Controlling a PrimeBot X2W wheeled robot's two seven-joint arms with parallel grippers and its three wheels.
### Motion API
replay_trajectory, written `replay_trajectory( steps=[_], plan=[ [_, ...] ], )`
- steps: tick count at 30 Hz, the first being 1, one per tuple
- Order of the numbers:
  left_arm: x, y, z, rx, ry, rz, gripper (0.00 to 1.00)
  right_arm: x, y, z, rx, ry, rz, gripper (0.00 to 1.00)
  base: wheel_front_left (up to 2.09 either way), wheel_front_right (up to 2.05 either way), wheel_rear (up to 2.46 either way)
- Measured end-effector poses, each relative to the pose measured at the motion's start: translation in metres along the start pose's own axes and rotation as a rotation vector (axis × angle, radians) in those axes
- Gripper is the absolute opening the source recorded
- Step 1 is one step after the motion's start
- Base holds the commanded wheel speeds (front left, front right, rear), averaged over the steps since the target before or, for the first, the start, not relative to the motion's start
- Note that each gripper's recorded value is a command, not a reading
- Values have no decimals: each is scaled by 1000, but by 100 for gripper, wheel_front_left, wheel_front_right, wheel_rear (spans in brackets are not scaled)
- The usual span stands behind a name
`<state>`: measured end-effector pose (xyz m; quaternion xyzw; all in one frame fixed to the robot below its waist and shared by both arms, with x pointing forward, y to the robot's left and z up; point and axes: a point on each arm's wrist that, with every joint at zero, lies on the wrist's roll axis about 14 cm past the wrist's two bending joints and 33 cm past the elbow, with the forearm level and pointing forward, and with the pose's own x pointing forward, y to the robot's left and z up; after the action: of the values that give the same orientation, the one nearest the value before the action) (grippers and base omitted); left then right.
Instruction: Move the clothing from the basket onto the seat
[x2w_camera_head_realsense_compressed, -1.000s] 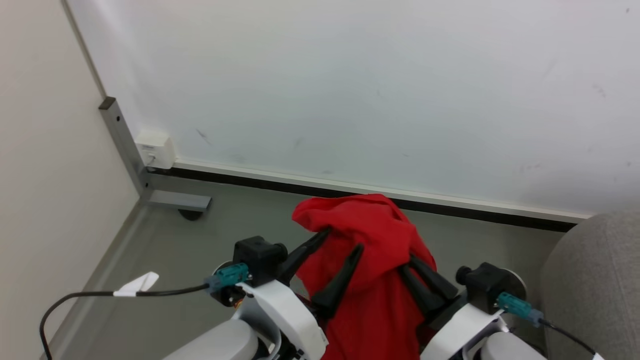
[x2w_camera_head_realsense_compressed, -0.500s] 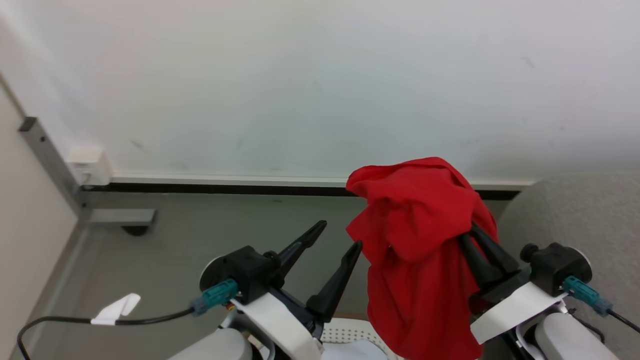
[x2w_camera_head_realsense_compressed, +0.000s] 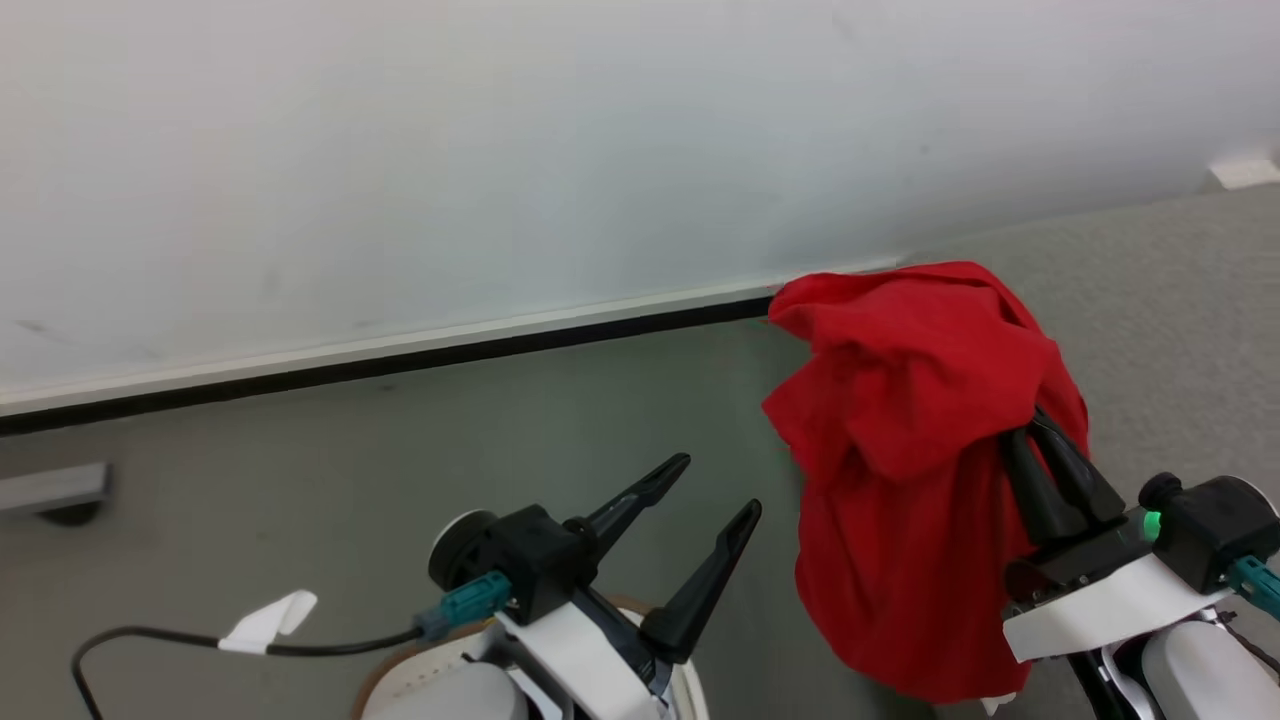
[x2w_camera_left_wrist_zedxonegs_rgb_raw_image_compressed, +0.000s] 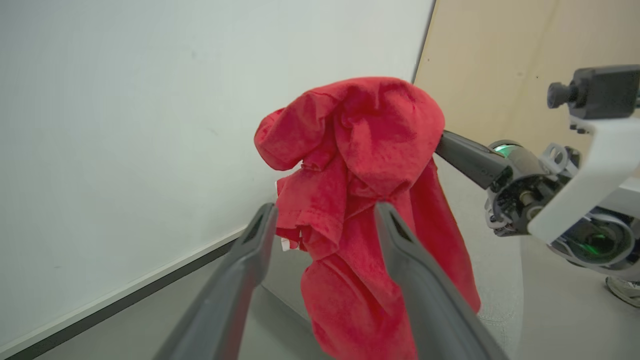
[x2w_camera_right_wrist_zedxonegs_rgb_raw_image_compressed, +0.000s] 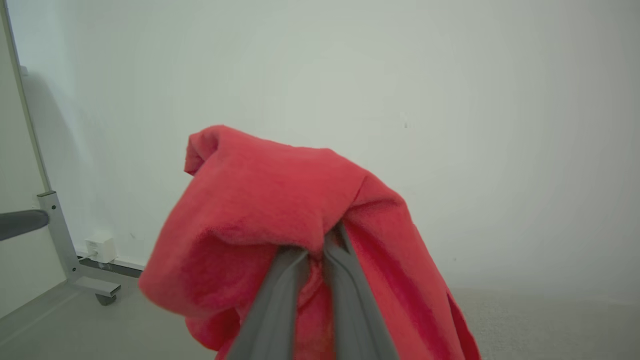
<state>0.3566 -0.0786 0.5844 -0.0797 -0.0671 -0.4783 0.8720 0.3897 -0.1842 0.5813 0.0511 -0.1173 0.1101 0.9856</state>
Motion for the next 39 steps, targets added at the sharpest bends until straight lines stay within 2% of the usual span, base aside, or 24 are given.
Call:
replay_trajectory(
  steps=[12, 21, 30, 35, 39],
  plan=[
    [28, -29, -22, -40, 31, -128, 100, -44, -44, 21, -57, -21, -178, 0, 0, 0, 0],
    [33, -33, -26, -43, 33, -154, 100, -50, -63, 35, -64, -39, -252, 0, 0, 0, 0],
    [38, -17, -35, -33, 33, -166, 100, -10, -105, 69, -154, -67, -307, 0, 0, 0, 0],
    [43, 10, -46, -35, 47, -147, 100, 24, -142, 93, -226, -92, -356, 0, 0, 0, 0],
    [46, 35, -61, -44, 51, -134, 100, 51, -177, 88, -278, -50, -402, 0, 0, 0, 0]
  ],
)
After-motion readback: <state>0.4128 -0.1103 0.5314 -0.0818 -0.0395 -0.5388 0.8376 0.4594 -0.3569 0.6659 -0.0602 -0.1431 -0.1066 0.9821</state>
